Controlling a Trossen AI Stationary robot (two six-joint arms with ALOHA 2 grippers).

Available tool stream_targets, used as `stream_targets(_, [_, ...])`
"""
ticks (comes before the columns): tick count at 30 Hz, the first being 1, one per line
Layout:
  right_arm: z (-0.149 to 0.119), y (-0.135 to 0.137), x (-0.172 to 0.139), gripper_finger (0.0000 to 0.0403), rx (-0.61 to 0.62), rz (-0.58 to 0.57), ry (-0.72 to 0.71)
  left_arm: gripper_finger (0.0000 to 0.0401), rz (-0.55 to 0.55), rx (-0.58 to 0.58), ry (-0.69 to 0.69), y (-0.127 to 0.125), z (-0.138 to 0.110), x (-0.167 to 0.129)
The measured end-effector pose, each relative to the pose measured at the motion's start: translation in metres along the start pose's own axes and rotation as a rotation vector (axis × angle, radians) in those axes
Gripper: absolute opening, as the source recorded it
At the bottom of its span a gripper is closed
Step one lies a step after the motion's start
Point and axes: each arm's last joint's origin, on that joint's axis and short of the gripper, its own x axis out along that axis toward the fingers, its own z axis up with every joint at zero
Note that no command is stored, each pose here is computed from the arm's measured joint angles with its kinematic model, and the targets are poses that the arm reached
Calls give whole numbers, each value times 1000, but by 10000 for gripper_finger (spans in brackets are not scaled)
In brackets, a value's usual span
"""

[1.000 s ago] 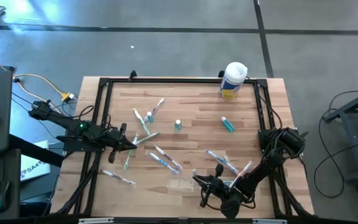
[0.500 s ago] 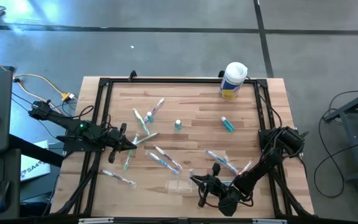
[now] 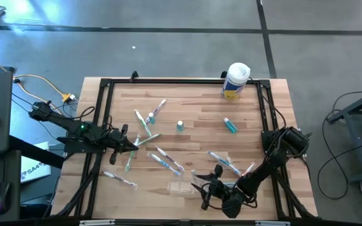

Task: Pick & Place toothbrushing station
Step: Put the orange toothbrush into the transparent organizer, then put the mouthwash into the transparent organizer

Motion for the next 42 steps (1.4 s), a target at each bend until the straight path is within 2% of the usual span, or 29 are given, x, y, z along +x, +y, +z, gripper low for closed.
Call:
stream_targets(7, [0,0,0,205,-2,-1,-1,3,0,0,1,0,0,0])
stream_targets(25, [2,0,-3,195,-57,-1,-4,3,0,0,1,0,0,0])
stream_targets(33, [27,2,-21,194,-28,2,-40,3,0,0,1,0,0,0])
stream_targets(42, [24,-4,-13,193,0,40,31,3,0,0,1,0,0,0])
